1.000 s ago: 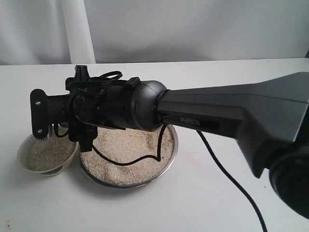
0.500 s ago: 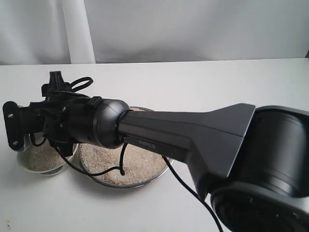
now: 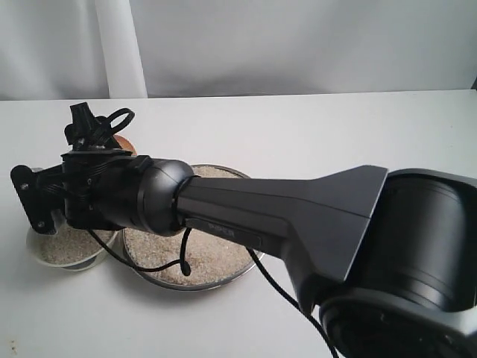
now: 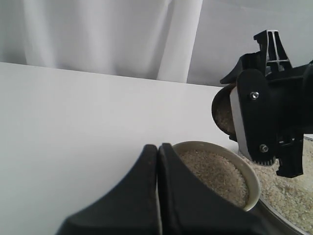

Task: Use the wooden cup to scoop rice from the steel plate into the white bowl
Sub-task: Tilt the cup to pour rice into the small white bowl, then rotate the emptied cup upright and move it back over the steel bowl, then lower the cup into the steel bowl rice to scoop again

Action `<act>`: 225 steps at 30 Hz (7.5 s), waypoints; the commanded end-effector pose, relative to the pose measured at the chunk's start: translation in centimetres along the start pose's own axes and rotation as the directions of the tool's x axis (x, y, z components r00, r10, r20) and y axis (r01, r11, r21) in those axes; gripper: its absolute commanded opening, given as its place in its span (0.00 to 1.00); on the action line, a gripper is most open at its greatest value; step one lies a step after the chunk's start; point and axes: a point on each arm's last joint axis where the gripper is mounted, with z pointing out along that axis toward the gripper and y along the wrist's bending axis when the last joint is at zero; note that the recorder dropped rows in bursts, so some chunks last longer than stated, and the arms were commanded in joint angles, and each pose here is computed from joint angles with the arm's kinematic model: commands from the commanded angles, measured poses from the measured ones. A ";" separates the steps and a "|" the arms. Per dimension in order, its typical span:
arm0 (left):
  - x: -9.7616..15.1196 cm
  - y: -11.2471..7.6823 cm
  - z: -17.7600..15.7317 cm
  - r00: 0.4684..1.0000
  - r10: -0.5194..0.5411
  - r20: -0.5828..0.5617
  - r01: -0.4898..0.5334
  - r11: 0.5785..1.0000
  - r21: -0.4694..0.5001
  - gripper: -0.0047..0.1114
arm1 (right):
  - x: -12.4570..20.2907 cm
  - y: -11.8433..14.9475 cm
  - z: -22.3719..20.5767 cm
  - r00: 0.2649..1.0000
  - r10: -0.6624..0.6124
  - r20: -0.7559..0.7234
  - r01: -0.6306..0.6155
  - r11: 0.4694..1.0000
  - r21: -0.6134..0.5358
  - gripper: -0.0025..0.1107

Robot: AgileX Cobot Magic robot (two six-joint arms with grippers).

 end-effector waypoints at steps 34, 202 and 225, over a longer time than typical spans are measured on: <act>0.0 0.0 0.0 1.000 -0.005 0.003 0.005 1.000 0.003 0.04 | -3.1 1.2 -1.0 0.952 -0.277 -0.131 0.296 0.940 0.167 0.02; 0.0 0.0 0.0 1.000 -0.005 0.003 0.005 1.000 0.003 0.04 | 10.2 4.2 4.1 0.864 -0.390 -0.317 0.209 0.852 -0.480 0.02; 0.0 0.0 0.0 1.000 -0.005 0.003 0.005 1.000 0.003 0.04 | 7.9 7.2 4.3 0.926 -0.288 -0.243 0.107 0.819 -0.564 0.02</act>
